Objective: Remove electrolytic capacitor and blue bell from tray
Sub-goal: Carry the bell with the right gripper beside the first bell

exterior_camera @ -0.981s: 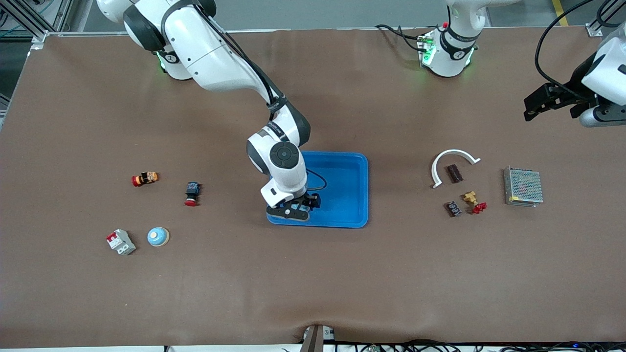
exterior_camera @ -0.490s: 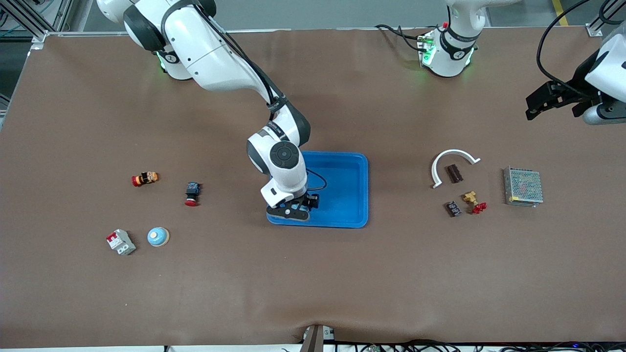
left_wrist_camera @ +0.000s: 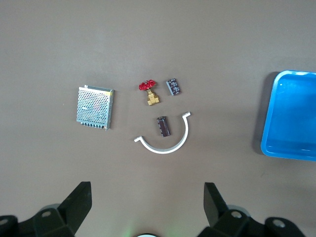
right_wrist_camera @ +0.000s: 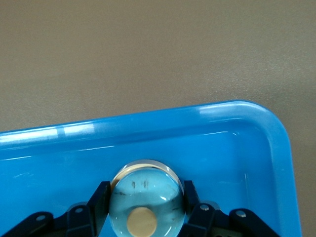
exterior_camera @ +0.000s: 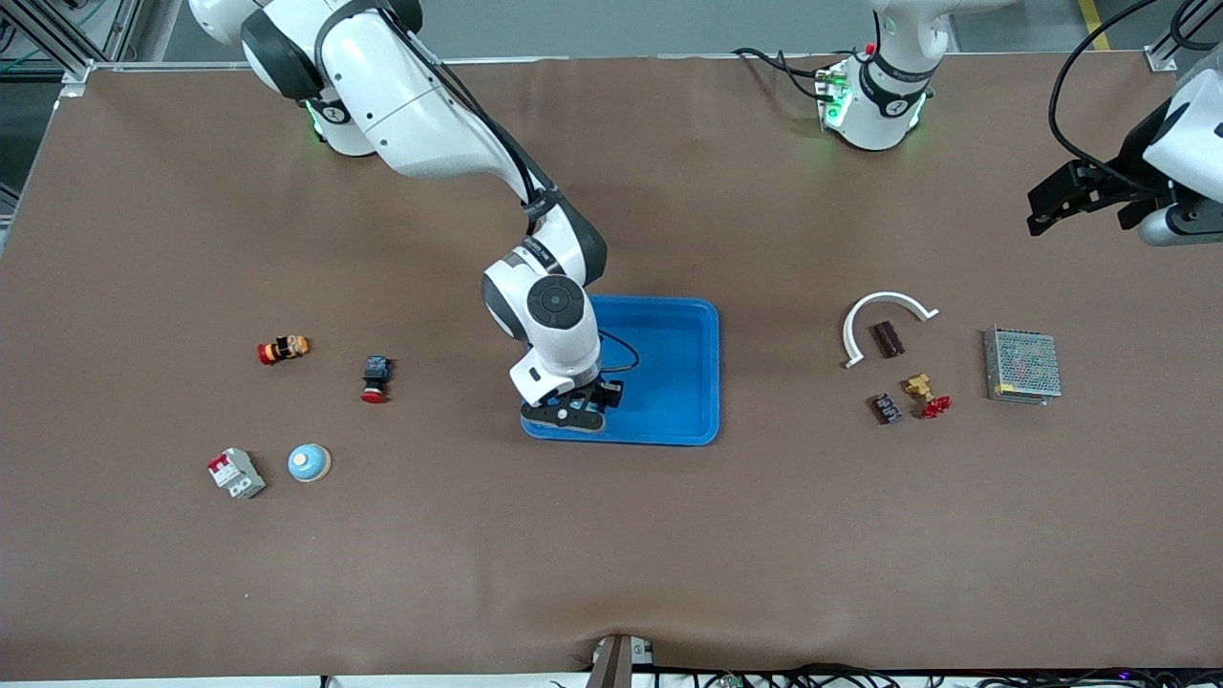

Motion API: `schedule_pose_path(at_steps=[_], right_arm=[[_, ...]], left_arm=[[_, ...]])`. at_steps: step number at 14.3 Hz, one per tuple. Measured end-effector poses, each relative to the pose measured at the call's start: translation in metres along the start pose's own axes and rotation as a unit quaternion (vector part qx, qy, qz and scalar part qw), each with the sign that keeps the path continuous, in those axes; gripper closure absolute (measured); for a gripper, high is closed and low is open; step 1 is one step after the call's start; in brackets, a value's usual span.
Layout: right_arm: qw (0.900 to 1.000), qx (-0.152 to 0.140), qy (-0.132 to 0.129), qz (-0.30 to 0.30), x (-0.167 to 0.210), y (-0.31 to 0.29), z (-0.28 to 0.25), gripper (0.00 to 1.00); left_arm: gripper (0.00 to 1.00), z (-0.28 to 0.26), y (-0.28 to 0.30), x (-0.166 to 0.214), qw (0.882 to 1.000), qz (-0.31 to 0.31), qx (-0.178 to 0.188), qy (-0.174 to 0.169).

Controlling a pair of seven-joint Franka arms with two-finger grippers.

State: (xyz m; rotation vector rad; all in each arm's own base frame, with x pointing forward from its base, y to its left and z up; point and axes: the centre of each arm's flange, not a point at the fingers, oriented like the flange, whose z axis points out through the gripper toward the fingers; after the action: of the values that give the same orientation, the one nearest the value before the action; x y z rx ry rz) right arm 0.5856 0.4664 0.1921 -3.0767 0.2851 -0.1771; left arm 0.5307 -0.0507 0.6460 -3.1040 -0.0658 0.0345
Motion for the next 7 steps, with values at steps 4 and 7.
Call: schedule_pose_path(at_steps=[4, 7], right_arm=[[1.000, 0.002, 0.004, 0.001, 0.004, -0.002, -0.008, 0.36], [1.000, -0.005, 0.000, -0.006, 0.008, 0.000, -0.023, 0.36]], left_arm=[[0.00, 0.003, 0.000, 0.002, 1.000, 0.000, 0.000, -0.003], [0.00, 0.005, 0.000, 0.003, 1.000, 0.000, 0.000, -0.005]])
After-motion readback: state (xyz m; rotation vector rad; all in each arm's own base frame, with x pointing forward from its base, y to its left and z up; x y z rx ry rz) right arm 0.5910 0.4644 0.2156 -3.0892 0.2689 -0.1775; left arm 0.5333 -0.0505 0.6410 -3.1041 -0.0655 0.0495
